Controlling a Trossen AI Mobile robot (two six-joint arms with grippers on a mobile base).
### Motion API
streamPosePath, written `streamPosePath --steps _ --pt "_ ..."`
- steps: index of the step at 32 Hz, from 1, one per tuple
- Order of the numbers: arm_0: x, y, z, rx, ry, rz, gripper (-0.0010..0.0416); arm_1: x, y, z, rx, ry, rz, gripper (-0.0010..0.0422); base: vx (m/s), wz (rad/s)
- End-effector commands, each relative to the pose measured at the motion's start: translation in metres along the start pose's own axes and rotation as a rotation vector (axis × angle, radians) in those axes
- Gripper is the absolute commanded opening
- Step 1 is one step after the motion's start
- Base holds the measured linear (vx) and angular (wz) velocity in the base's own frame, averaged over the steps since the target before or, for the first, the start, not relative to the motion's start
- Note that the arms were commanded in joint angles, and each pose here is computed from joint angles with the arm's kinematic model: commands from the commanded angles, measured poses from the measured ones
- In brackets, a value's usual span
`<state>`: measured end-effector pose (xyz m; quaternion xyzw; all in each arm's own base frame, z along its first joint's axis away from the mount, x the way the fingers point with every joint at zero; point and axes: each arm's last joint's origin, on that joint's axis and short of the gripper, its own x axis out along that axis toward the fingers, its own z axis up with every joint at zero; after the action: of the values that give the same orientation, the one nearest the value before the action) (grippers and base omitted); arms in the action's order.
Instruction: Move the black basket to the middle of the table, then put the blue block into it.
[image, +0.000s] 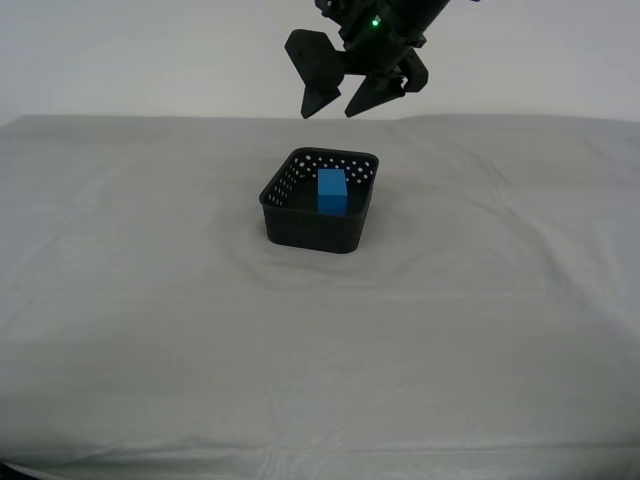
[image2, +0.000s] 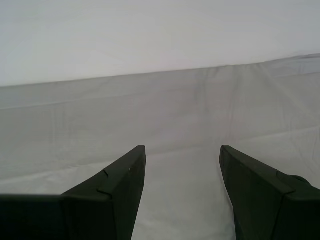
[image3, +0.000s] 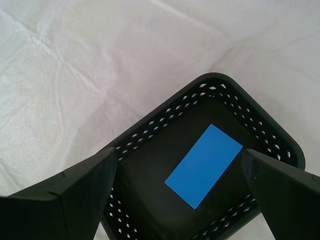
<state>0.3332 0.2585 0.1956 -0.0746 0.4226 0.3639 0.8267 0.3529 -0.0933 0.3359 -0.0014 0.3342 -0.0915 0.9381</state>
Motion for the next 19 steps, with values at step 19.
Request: streamPosePath --steps 19 --pt "-0.0003 0.0002 0.0005 -0.001 -0.002 -0.003 0.0353 -0.0003 0.0 0.0006 0.002 -0.005 0.0 0.0199 0.0 0.0"
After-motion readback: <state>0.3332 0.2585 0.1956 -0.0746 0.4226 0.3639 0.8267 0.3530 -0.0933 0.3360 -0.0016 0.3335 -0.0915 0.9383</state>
